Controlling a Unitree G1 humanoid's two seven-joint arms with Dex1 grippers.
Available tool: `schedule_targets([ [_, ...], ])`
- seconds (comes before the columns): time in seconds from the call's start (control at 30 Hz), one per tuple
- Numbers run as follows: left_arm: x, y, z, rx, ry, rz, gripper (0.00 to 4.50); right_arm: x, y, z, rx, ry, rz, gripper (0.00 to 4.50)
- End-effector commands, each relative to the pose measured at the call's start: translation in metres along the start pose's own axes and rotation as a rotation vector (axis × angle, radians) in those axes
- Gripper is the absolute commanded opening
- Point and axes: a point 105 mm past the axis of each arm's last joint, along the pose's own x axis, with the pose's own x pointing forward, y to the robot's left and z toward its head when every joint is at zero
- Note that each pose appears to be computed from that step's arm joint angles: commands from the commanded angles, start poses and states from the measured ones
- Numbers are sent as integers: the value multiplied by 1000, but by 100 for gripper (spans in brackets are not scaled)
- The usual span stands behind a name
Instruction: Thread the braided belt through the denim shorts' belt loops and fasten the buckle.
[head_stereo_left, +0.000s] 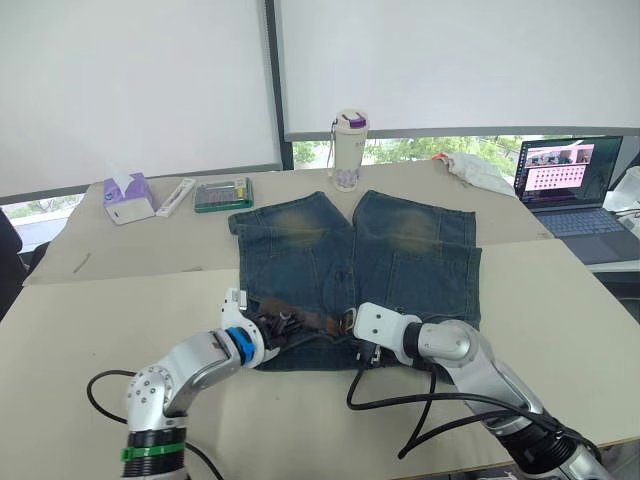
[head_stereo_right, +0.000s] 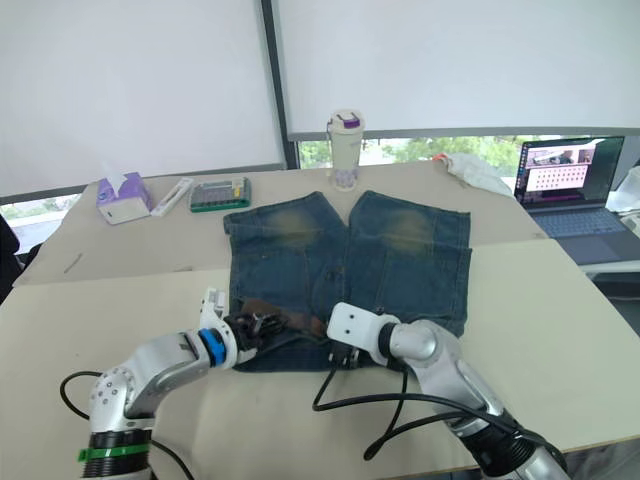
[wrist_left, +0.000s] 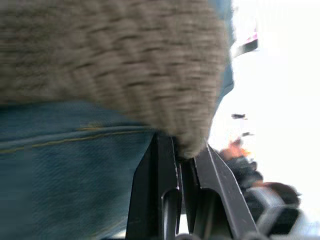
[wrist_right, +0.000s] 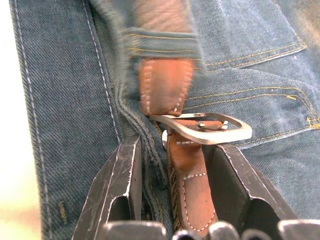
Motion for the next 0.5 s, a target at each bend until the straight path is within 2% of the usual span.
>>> schedule_targets([
  [0.03,6,10,-19,44,113,39,0,-18,12,11,77,-56,66,258],
  [0.13,2,24,-16,20,113,82,0,-45,4,1,99,-4,14,352],
  [0.2,1,26,-12,6,104,81,0,-58,3,8,114,-27,13,352],
  [0.3,4,22,-10,-1,100,66,0,-62,-6,27,88,-97,-27,352],
  [0.43,10,13,-10,-11,101,45,0,-44,-17,41,-84,-116,-77,352],
  [0.5,12,10,-10,-15,101,40,0,-31,-12,42,-142,-113,-43,352],
])
